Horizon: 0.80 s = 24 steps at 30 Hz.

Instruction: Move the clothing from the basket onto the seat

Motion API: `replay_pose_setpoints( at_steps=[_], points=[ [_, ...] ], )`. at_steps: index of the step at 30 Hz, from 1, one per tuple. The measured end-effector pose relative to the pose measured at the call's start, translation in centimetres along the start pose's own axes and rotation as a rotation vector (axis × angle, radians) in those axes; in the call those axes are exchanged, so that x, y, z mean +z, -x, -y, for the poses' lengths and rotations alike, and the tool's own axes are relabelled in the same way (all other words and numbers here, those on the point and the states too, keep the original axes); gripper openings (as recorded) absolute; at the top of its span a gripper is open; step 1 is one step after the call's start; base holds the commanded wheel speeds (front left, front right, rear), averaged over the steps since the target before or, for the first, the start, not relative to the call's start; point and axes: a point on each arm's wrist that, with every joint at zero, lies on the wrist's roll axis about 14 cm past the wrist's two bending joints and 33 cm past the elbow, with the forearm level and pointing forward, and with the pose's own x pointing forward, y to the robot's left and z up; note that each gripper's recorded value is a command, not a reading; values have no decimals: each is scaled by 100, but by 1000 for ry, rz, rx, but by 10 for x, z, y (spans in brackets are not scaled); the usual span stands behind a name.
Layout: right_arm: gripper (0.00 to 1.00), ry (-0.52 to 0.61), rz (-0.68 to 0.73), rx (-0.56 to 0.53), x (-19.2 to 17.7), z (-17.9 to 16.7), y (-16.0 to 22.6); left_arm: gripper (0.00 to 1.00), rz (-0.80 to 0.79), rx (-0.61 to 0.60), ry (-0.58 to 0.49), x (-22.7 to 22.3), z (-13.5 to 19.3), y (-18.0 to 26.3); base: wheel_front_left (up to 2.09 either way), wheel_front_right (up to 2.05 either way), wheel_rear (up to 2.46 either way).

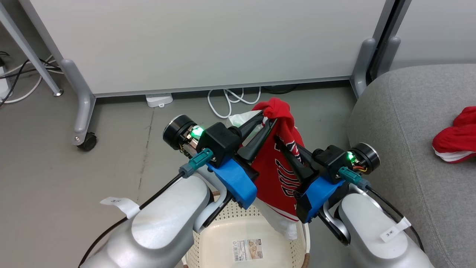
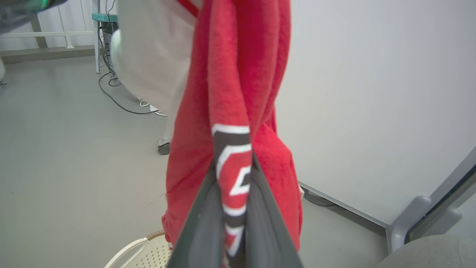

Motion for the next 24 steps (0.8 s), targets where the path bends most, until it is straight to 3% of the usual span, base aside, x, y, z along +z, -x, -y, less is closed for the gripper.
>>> replay_pose_setpoints(
  at_steps=[2,3,4,16,24],
  points=[
    [0,-2,0,-2,0,0,0,0,-3,3,0,-1,-1,0,0,0,0],
    [0,-2,1,-2,0,1,0,28,-3,9,7,-1,-2,0,0,0,0],
    [0,-2,2,-3,1,1,0,100,-3,15,6,-1,-3,0,0,0,0],
    [0,-27,14,-40,2,11,2,100,5,23,0,-2,-6,-2,0,0,0],
    [0,-67,12,-121,-5,33,13,100,-3,21,7,-12,-6,-6,0,0,0]
  ],
)
